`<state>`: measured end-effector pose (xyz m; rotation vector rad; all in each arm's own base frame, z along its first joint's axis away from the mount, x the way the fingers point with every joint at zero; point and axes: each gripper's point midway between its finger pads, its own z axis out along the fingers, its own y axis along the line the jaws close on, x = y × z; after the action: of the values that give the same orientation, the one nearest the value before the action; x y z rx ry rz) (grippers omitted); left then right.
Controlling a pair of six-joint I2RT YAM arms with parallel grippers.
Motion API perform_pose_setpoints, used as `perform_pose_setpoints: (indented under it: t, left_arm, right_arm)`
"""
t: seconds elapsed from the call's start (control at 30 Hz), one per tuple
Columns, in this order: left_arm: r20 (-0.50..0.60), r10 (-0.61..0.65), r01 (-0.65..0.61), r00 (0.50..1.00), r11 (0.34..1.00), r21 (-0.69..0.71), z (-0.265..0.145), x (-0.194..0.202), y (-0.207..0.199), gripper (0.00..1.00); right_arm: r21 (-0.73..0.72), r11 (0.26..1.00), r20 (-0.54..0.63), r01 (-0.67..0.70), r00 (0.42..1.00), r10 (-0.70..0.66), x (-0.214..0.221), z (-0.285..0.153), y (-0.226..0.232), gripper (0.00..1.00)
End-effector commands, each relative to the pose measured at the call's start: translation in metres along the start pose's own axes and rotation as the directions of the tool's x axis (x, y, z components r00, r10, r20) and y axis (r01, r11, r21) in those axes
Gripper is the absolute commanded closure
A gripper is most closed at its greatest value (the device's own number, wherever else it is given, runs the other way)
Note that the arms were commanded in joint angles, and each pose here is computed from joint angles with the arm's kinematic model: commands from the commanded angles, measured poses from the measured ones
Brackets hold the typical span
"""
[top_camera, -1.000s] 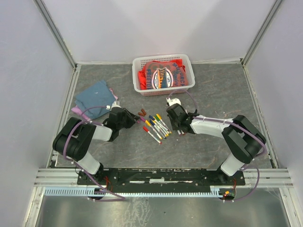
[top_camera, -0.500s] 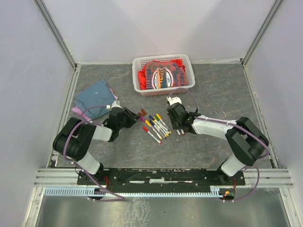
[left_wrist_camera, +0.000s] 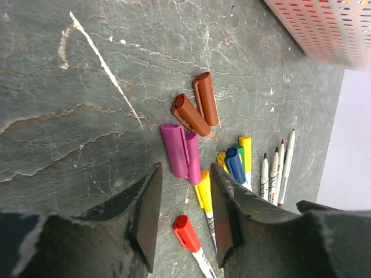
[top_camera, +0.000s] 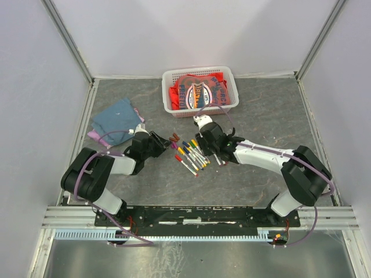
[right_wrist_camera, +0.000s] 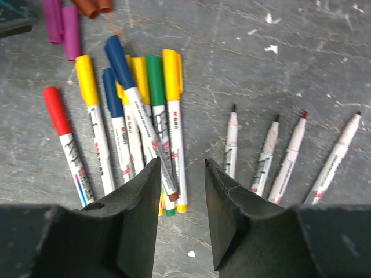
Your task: Open the pen caps
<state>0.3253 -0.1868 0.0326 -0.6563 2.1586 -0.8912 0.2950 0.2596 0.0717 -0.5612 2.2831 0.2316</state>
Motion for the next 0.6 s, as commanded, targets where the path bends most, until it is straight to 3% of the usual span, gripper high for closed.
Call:
perform_pose_setpoints:
  t: [0.0,0.57]
  left_arm:
    - [0.046,0.02,-0.021,0.999,0.999,0.031,-0.005,-0.012,-0.011,0.52]
    - [0.048,0.012,-0.015,0.999,0.998,0.058,-0.009,-0.013,-0.018,0.5]
  right_arm:
    - [-0.081,0.995,0.052,0.053,0.997,-0.049,-0.024,0.002,0.024,0.57]
    - [-0.114,0.988,-0.021,0.102,0.994,-0.105,-0.014,0.026,0.041,0.57]
